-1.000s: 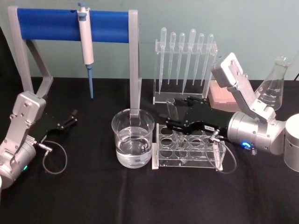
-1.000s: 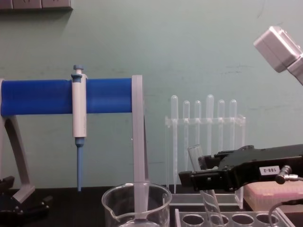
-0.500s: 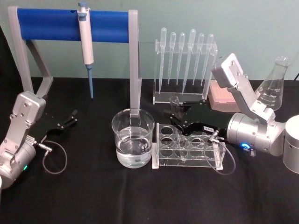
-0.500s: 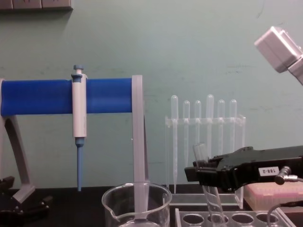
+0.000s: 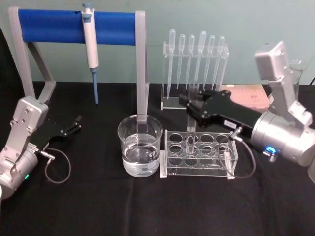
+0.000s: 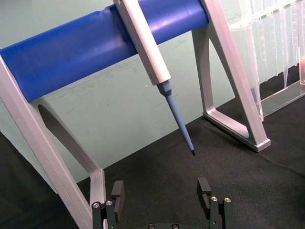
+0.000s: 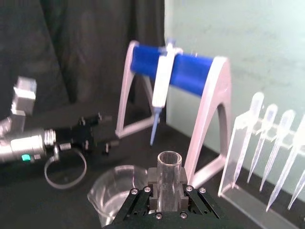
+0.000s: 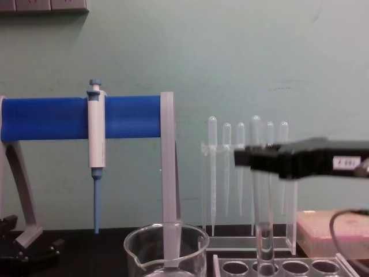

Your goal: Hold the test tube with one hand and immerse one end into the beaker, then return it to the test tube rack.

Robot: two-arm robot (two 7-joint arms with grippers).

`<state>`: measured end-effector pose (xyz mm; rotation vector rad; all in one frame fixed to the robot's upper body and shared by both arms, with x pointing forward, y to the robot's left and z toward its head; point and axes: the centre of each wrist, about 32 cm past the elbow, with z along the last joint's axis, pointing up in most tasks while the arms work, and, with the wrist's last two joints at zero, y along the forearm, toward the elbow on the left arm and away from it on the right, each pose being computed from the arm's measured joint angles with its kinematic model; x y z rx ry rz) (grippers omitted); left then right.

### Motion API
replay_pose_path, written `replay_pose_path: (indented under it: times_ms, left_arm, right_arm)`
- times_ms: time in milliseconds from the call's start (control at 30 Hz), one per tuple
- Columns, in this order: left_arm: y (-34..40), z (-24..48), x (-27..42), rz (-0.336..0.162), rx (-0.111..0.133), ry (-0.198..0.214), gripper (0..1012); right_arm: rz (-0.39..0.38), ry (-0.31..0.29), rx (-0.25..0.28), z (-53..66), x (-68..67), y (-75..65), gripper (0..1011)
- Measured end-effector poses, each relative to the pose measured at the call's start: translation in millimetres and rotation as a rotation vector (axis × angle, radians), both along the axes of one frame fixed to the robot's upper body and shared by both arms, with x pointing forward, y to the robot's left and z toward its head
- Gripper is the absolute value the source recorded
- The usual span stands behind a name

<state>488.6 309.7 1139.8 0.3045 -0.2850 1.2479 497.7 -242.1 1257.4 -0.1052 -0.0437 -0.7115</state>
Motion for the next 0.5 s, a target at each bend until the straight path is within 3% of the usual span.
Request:
replay_pose_path:
  times_ms: [133, 500]
  left_arm:
    - [0.0, 0.0, 0.0, 0.0, 0.0, 0.0, 1000]
    - [0.0, 0.0, 0.0, 0.0, 0.0, 0.0, 1000]
  right_arm:
    - [-0.008, -0.029, 0.038, 5.5, -9.1, -0.8, 226]
    - [-0.013, -0.05, 0.05, 8.8, -14.8, -0.8, 226]
